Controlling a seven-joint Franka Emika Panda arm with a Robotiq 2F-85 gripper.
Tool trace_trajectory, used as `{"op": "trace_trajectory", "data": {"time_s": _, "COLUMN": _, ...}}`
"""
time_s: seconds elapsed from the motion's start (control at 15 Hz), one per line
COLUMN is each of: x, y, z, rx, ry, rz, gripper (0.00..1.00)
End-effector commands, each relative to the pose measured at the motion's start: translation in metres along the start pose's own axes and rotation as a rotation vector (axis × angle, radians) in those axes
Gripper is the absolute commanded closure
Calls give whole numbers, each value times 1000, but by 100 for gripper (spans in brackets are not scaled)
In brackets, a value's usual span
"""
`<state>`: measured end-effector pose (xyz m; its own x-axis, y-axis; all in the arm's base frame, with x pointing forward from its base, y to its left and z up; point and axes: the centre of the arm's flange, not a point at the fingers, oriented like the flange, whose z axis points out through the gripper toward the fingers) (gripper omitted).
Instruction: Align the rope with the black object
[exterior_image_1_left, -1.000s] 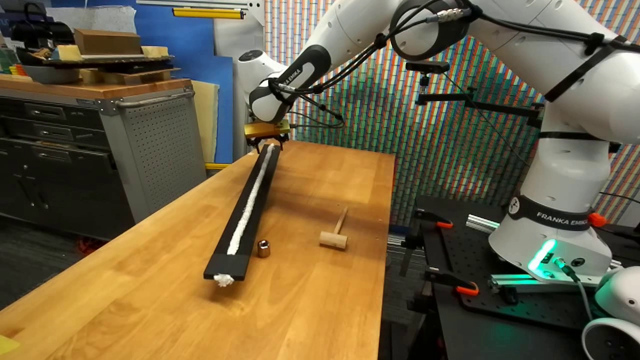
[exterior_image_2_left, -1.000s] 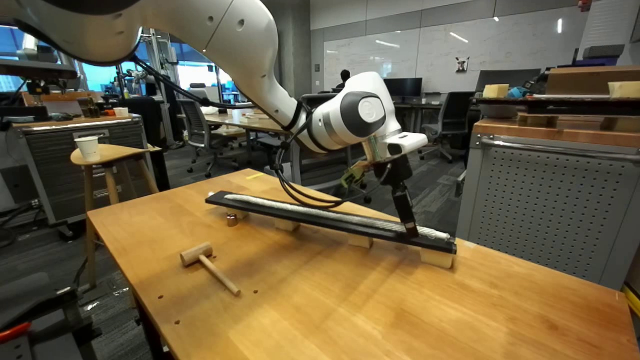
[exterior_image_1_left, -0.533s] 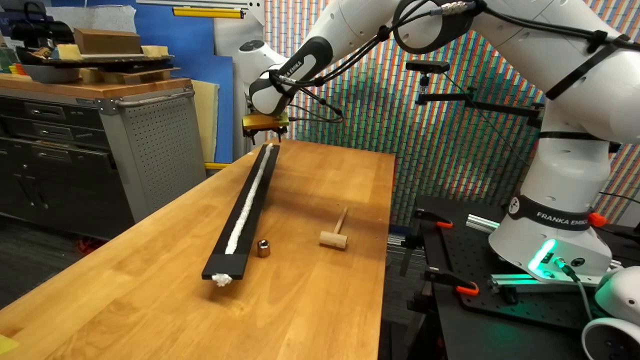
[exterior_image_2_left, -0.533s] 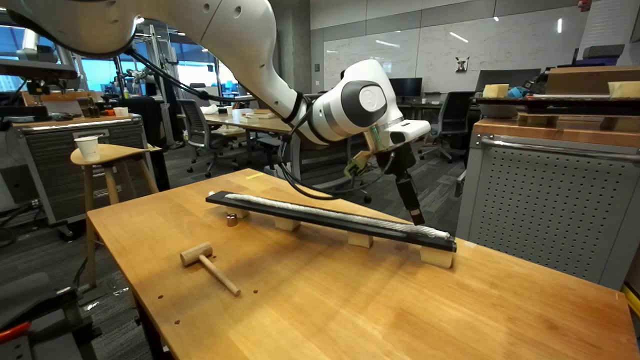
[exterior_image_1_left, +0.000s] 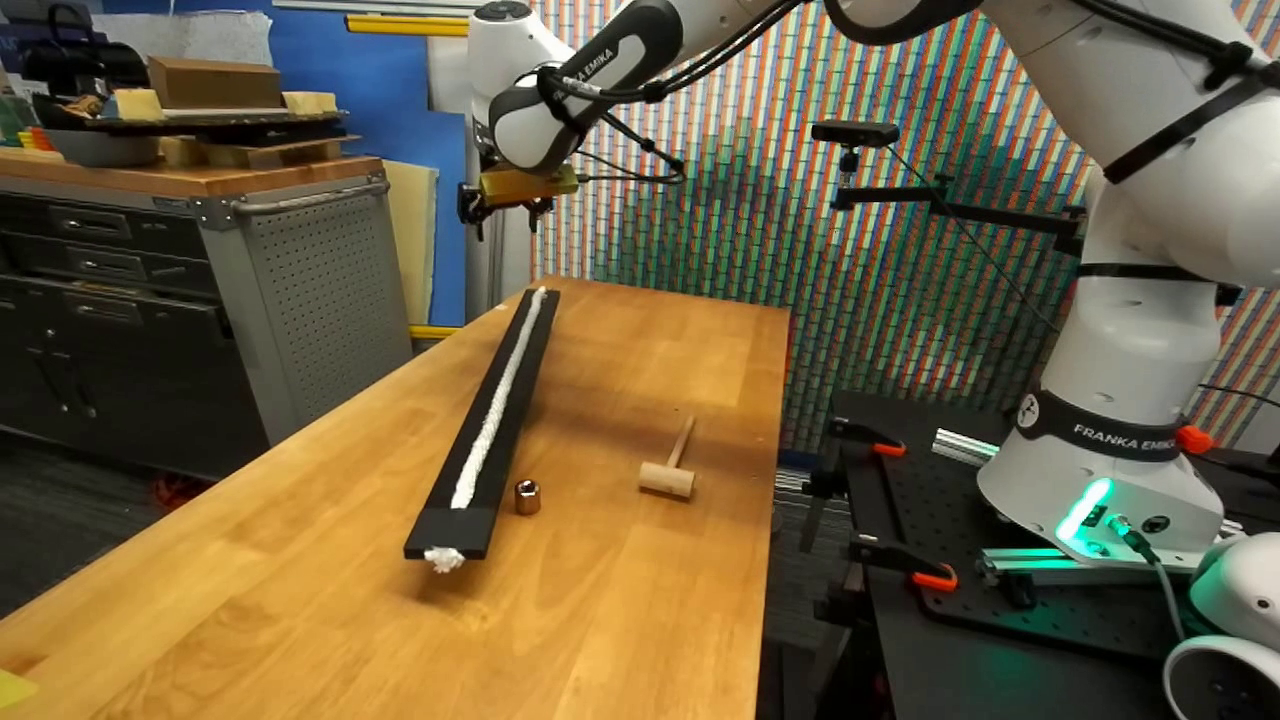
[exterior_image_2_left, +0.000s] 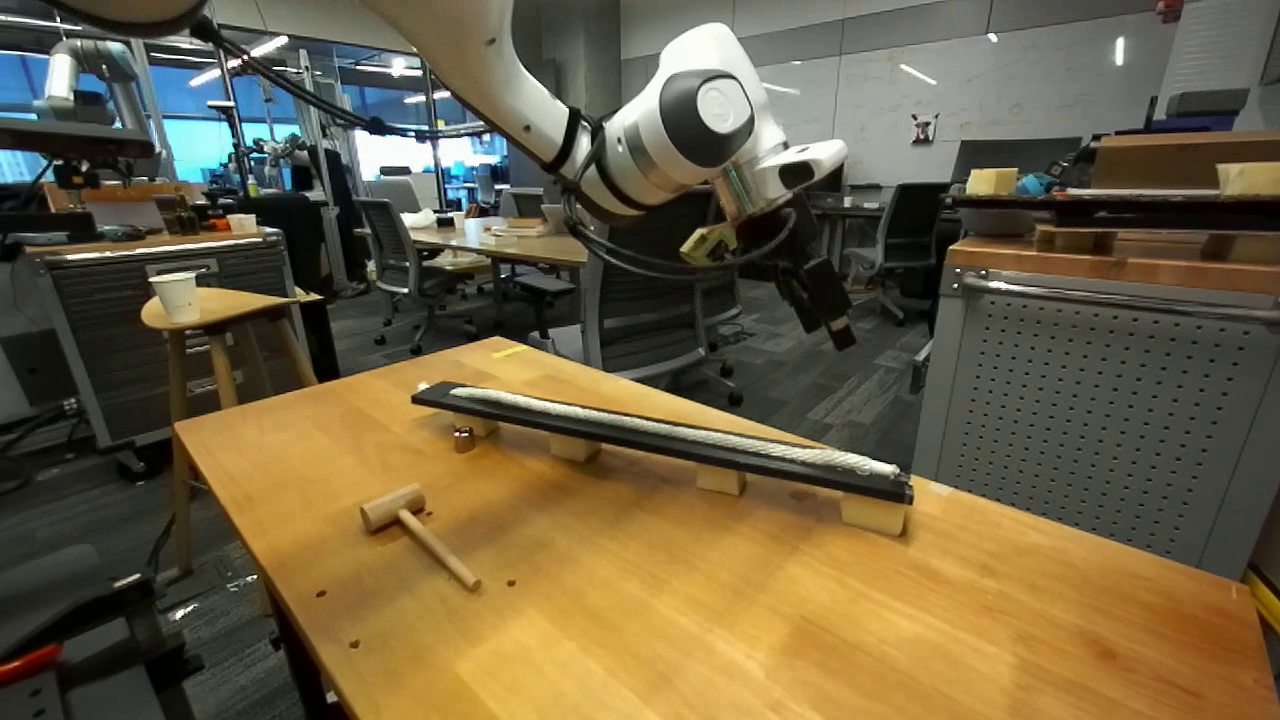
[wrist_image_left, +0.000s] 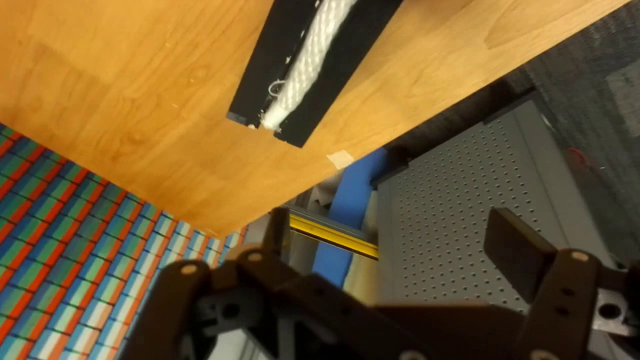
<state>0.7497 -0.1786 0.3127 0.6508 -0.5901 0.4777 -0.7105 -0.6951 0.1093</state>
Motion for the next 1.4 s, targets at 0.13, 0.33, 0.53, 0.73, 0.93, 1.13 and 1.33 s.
{"op": "trace_trajectory", "data": {"time_s": 0.13, "x": -32, "y": 26, "z": -83, "rx": 134, "ry": 13, "rz": -272, "gripper": 0}}
{"op": "trace_trajectory", "data": {"time_s": 0.33, "x": -48, "y": 40, "z": -110, "rx": 181, "ry": -26, "rz": -419, "gripper": 0}}
{"op": "trace_trajectory", "data": {"time_s": 0.53, "x": -66, "y": 60, "z": -133, "rx": 231, "ry": -91, "rz": -550, "gripper": 0}}
{"op": "trace_trajectory", "data": {"time_s": 0.73, "x": -83, "y": 87, "z": -153, "rx": 276, "ry": -170, "rz": -681, "gripper": 0}}
{"op": "trace_trajectory", "data": {"time_s": 0.93, "x": -95, "y": 121, "z": -172, "rx": 287, "ry": -280, "rz": -816, "gripper": 0}}
{"op": "trace_trajectory", "data": {"time_s": 1.13, "x": -98, "y": 160, "z": -193, "rx": 257, "ry": -325, "rz": -870, "gripper": 0}}
{"op": "trace_trajectory", "data": {"time_s": 1.33, "x": -91, "y": 153, "z": -183, "rx": 261, "ry": -339, "rz": -849, "gripper": 0}}
